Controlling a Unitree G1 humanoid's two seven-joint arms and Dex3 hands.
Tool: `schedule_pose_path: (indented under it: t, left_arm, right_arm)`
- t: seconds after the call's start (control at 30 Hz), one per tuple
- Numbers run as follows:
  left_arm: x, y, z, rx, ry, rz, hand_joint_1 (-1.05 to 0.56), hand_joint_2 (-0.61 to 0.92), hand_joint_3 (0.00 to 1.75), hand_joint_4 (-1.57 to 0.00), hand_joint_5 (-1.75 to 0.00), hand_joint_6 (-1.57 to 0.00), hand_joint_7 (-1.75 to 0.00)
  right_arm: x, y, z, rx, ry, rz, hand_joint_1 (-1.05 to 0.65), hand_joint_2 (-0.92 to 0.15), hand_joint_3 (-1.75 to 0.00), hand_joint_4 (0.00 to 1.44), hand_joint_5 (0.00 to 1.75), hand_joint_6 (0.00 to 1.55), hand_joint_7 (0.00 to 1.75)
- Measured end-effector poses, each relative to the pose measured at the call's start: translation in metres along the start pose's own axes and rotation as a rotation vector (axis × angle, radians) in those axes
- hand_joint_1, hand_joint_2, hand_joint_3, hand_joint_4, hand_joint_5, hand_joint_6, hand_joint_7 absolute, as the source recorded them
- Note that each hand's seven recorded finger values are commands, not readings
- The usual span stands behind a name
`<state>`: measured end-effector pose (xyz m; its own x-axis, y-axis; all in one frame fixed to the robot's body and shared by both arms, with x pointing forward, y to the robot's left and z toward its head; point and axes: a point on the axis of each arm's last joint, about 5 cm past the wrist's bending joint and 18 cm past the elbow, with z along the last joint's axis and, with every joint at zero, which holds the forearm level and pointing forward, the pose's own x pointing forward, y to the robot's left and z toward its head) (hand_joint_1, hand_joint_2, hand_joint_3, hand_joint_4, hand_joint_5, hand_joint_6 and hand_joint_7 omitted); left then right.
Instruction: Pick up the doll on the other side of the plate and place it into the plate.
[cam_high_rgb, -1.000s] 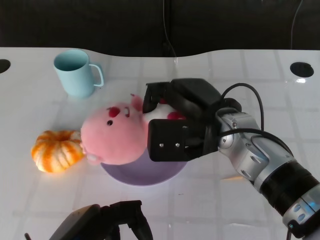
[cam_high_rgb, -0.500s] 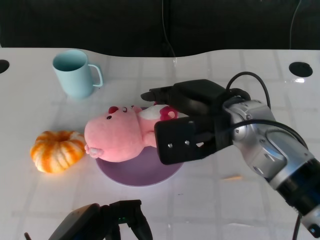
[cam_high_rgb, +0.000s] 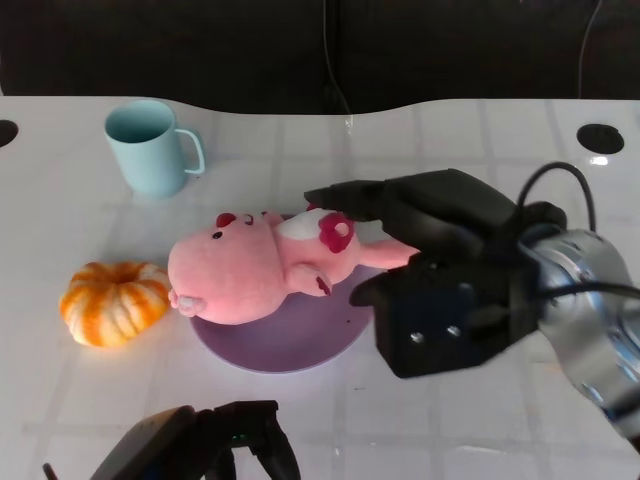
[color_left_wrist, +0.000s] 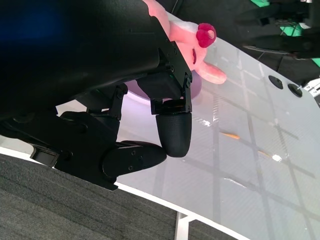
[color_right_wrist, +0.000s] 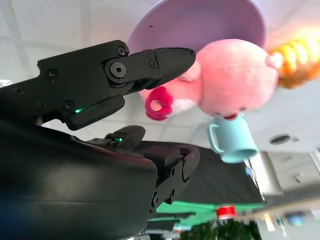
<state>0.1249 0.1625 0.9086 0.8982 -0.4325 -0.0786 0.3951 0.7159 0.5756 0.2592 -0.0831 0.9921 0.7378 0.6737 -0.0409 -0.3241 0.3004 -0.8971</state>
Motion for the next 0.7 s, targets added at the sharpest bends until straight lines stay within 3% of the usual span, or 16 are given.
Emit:
schedule_pose_path:
  t: [0.2, 0.27, 0.43, 0.5, 0.53, 0.63, 0.7]
  left_arm:
    - [-0.003, 0.003, 0.003, 0.012, -0.01, 0.006, -0.23, 0.67, 0.74, -0.69, -1.63, -0.72, -1.22]
    - [-0.003, 0.004, 0.003, 0.019, -0.012, 0.008, -0.23, 0.67, 0.75, -0.68, -1.64, -0.72, -1.23]
    - [-0.005, 0.006, 0.003, 0.024, -0.008, 0.013, -0.23, 0.67, 0.77, -0.67, -1.67, -0.72, -1.25]
    - [-0.005, 0.006, 0.003, 0.026, -0.006, 0.014, -0.23, 0.67, 0.78, -0.66, -1.68, -0.71, -1.26]
    - [-0.006, 0.006, 0.003, 0.027, -0.004, 0.014, -0.23, 0.67, 0.78, -0.66, -1.68, -0.71, -1.26]
    - [-0.007, 0.006, 0.003, 0.029, -0.003, 0.014, -0.22, 0.67, 0.78, -0.66, -1.66, -0.7, -1.25]
    - [-0.008, 0.007, 0.004, 0.033, -0.007, 0.014, -0.22, 0.67, 0.77, -0.67, -1.65, -0.7, -1.25]
  right_arm:
    - [-0.029, 0.011, -0.004, 0.091, -0.027, -0.157, -0.49, -0.92, -0.14, 0.74, 0.5, 0.64, 0.17]
    - [-0.039, 0.015, -0.006, 0.125, -0.021, -0.207, -0.39, -0.92, -0.08, 0.74, 0.76, 0.75, 0.19]
    - [-0.063, 0.025, -0.011, 0.203, 0.006, -0.264, -0.12, -0.88, -0.11, 0.78, 1.18, 0.94, 0.28]
    - [-0.073, 0.026, -0.014, 0.219, 0.027, -0.267, -0.05, -0.64, -0.61, 0.82, 1.43, 1.0, 0.36]
    - [-0.078, 0.026, -0.015, 0.218, 0.037, -0.261, -0.03, -0.58, -0.76, 0.83, 1.52, 1.02, 0.38]
    - [-0.092, 0.028, -0.019, 0.22, 0.072, -0.247, -0.02, -0.51, -0.94, 0.87, 1.52, 1.08, 0.52]
    - [-0.101, 0.029, -0.023, 0.217, 0.091, -0.226, 0.0, -0.46, -1.06, 0.92, 1.45, 1.02, 0.8]
